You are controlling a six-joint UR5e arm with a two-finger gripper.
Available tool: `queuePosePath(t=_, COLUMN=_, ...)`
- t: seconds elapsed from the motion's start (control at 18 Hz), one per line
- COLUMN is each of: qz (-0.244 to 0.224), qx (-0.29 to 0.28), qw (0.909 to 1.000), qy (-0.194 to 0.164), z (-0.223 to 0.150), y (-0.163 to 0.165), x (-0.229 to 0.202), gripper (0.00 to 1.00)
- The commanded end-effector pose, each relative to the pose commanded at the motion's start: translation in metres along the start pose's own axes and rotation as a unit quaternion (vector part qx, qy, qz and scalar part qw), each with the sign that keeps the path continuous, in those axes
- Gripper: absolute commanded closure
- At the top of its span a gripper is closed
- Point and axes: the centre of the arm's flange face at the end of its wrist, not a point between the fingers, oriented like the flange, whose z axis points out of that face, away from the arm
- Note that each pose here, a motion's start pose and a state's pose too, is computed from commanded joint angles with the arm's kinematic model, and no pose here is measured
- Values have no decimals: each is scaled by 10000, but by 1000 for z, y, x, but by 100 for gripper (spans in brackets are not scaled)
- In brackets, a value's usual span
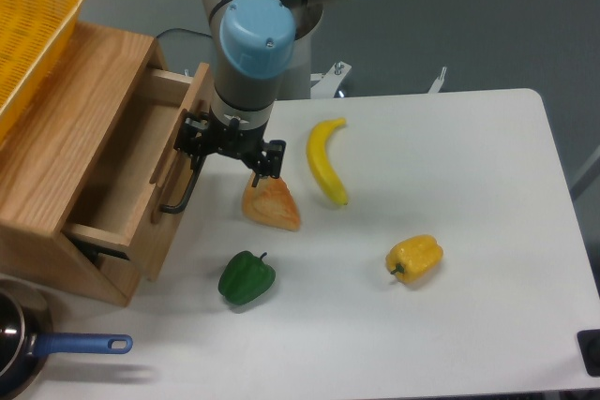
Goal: Slide open the top drawer
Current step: 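Pull the handle away from the cabinet, sliding the drawer out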
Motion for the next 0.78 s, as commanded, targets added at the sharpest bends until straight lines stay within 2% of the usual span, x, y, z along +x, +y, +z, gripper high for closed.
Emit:
queuePosePath(t=0.22, qz=28, qx=-102, qw=9998, qy=-170, z=-1, y=3, x=-8, gripper=0)
queuePosePath(t=0.78, qz=3, qx=-63, qw=9995, qy=-314, z=-12, y=5, x=-26, gripper=0)
